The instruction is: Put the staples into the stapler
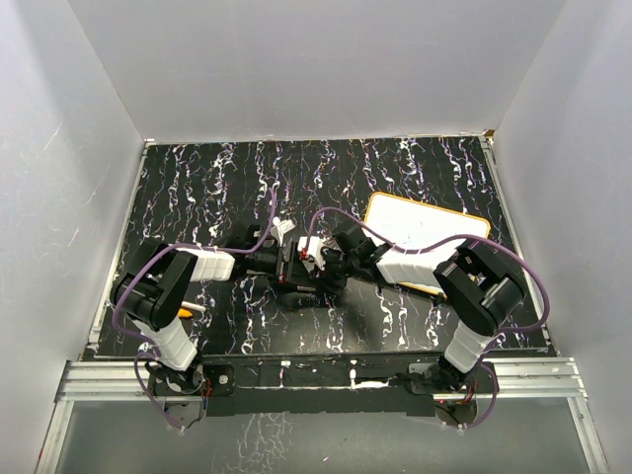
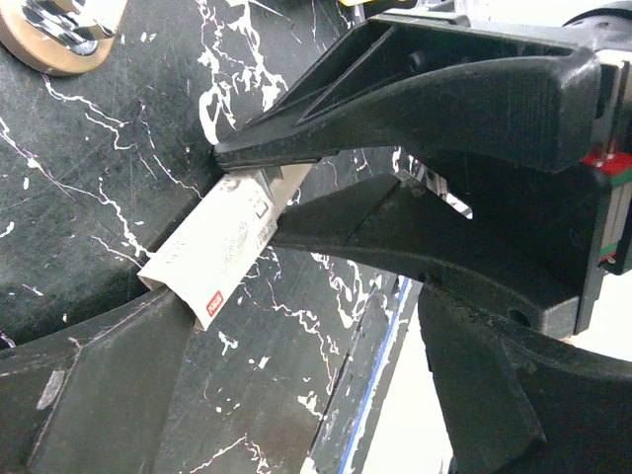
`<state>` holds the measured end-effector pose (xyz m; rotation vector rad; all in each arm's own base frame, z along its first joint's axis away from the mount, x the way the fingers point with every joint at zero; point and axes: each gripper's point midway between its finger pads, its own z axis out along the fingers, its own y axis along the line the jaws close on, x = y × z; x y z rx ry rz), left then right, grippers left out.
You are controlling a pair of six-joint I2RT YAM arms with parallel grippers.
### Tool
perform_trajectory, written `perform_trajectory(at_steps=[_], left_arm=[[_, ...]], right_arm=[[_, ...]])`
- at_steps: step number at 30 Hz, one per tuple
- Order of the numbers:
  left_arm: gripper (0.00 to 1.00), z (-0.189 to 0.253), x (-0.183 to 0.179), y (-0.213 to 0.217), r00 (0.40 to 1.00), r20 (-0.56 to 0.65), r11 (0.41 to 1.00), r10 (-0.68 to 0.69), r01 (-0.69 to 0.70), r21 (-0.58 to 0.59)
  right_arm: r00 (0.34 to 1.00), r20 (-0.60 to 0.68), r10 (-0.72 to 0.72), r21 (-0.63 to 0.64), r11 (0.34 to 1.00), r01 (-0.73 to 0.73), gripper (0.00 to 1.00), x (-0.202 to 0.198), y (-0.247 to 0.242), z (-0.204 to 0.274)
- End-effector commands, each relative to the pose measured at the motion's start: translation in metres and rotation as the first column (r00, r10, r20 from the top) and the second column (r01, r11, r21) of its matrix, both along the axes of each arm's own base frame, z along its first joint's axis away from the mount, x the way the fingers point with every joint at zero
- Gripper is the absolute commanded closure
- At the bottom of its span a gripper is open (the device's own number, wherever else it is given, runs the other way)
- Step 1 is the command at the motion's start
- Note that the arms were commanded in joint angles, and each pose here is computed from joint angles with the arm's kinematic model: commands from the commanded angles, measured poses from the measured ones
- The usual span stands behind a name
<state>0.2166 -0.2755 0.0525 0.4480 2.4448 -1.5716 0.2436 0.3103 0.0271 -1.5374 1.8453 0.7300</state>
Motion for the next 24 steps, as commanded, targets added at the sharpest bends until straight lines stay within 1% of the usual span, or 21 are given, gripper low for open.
perform_trajectory(at_steps=[1,6,11,14,21,24], left_arm=[[0.07,-0.006,-0.009,0.0,0.999,-0.021,0.999,-0.028,0.028,0.014],[0.07,-0.008,-0.009,0.001,0.999,-0.018,0.999,-0.03,0.031,0.019],[0.08,-0.009,-0.006,0.005,1.0,-0.014,0.999,-0.02,0.02,0.027],[0.07,-0.009,-0.004,0.008,1.0,-0.008,0.999,-0.013,0.013,0.032],[0.07,-0.004,0.002,0.014,1.0,0.018,0.999,0.006,-0.007,0.031],[0.06,-0.002,0.003,0.017,0.999,0.032,0.999,0.01,-0.011,0.033]], right_arm=[[0.995,0.092,-0.031,0.098,0.995,0.022,0.6,0.02,0.019,0.018],[0.993,0.113,-0.033,0.091,0.996,0.023,0.69,0.02,0.015,0.015],[0.992,0.125,0.002,0.098,0.995,-0.015,0.74,0.012,0.011,0.018],[0.992,0.122,0.014,0.103,0.994,-0.026,0.76,0.009,0.011,0.02],[0.994,0.111,0.016,0.068,0.997,-0.024,0.77,0.006,0.004,0.02],[0.993,0.119,0.014,0.067,0.998,-0.022,0.79,0.006,0.002,0.021]])
